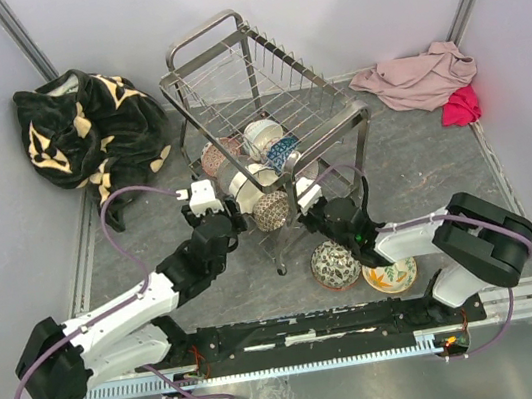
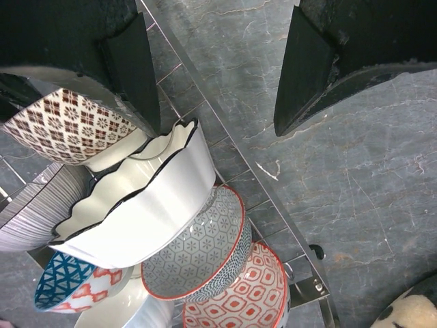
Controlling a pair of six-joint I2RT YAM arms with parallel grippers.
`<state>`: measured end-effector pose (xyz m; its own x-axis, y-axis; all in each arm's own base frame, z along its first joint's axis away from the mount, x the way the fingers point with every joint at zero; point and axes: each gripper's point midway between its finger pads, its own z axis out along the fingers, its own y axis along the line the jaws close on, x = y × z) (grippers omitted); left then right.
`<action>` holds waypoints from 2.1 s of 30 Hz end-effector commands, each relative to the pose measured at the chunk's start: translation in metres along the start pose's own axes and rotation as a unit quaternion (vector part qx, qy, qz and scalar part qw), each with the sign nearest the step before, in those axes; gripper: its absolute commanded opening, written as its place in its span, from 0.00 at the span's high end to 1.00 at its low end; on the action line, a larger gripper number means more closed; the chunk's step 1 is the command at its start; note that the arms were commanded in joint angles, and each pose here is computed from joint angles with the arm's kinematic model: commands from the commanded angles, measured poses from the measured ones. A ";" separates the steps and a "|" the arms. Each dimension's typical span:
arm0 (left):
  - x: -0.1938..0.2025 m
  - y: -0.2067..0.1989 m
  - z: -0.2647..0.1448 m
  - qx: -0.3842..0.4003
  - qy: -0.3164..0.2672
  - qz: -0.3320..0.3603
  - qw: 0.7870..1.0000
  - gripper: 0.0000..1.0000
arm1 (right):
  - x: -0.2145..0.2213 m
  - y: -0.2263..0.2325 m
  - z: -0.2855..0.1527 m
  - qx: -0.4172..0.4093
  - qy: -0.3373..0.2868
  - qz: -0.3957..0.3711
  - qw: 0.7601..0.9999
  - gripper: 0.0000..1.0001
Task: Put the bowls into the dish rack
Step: Place the bowl in the dish rack, then adjust the dish rack at the center of the board.
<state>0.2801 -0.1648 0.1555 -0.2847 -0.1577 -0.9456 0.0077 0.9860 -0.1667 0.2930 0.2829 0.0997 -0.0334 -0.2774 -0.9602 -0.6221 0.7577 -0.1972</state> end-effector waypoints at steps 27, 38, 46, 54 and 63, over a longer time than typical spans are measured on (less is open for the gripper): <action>-0.029 0.014 -0.023 -0.003 -0.026 -0.088 0.996 0.24 | -0.056 -0.007 -0.086 -0.005 0.000 0.195 0.981 0.20; -0.021 0.016 -0.028 0.006 -0.012 -0.101 0.995 0.11 | -0.031 -0.084 -0.145 0.210 0.000 0.252 0.945 0.21; -0.023 0.017 -0.034 0.019 -0.014 -0.114 0.993 0.09 | -0.049 -0.130 -0.139 0.264 -0.058 0.280 0.921 0.21; -0.015 0.012 -0.031 0.026 -0.007 -0.116 0.993 0.09 | -0.084 -0.169 -0.117 0.226 -0.147 0.286 0.920 0.22; -0.010 0.011 -0.027 0.023 -0.001 -0.108 0.994 0.09 | -0.105 -0.174 -0.081 0.153 -0.166 0.296 0.928 0.28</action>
<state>0.2518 -0.1468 0.1597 -0.3187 -0.2956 -0.9006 -0.0008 0.9502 -0.3116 0.3319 0.1113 0.1910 -0.1490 0.3319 -0.9315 -0.1620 0.9211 0.3541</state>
